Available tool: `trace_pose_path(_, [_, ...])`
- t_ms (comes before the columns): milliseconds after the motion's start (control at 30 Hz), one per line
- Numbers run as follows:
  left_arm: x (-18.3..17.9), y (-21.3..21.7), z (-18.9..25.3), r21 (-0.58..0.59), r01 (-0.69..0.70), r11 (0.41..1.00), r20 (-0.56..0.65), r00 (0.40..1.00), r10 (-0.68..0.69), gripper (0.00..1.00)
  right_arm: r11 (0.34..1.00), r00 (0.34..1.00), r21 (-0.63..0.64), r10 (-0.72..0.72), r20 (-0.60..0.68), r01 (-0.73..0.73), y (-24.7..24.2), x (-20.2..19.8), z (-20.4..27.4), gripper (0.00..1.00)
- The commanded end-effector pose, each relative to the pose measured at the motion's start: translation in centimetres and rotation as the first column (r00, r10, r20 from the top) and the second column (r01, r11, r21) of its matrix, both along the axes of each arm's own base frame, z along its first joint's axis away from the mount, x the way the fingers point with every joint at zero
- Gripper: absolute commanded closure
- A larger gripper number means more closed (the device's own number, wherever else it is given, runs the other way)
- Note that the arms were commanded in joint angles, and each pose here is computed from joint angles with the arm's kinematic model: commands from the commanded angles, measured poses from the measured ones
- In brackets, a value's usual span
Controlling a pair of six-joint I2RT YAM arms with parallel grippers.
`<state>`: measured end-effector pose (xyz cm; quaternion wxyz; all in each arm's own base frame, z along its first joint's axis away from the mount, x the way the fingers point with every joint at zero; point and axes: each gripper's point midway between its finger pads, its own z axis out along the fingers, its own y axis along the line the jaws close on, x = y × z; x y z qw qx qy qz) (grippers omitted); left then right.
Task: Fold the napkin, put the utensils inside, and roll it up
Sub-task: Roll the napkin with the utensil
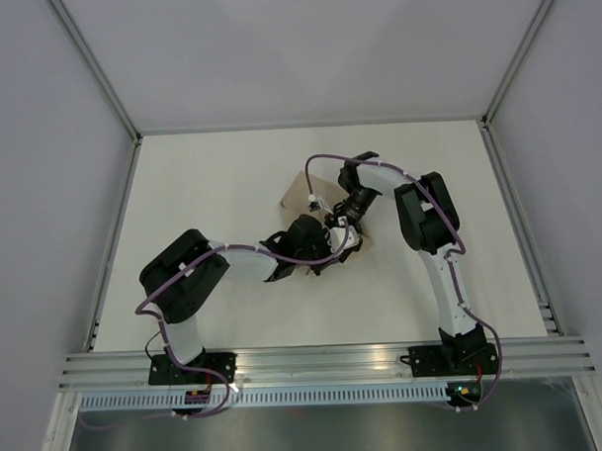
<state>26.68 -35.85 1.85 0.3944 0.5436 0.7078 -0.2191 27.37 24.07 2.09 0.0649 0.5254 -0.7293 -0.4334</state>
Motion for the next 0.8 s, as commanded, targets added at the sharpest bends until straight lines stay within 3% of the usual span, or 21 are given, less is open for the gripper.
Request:
trace_pose_path(0, [-7.0,2.7,-6.5,0.107,0.078,0.991,-0.392,0.92,-0.03,0.98,0.997,0.979,0.077,-0.008,0.206,-0.008,1.3,2.9,0.6,0.49])
trace_pose_path(133, [-7.4,2.6,-6.2,0.062,0.083,0.995,-0.479,0.877,-0.043,0.98,0.99,0.959,0.128,-0.086,0.268,0.053,1.3,4.6,2.9,0.4])
trace_pose_path(467, [-8.0,2.9,-6.2,0.019,0.084,0.996,-0.656,0.753,-0.051,0.98,0.914,0.863,0.299,-0.372,0.343,0.276,-1.5,10.5,7.4,0.35])
trace_pose_path(567, [-8.0,3.0,-6.2,0.037,0.081,0.996,-0.719,0.694,-0.03,0.98,0.894,0.804,0.357,-0.415,0.425,0.272,-2.9,10.8,9.9,0.36])
trace_pose_path(767, [-7.7,2.8,-5.8,0.034,0.069,0.997,-0.808,0.589,-0.013,0.98,0.898,0.716,0.376,-0.417,0.56,0.228,-5.5,8.2,10.0,0.36])
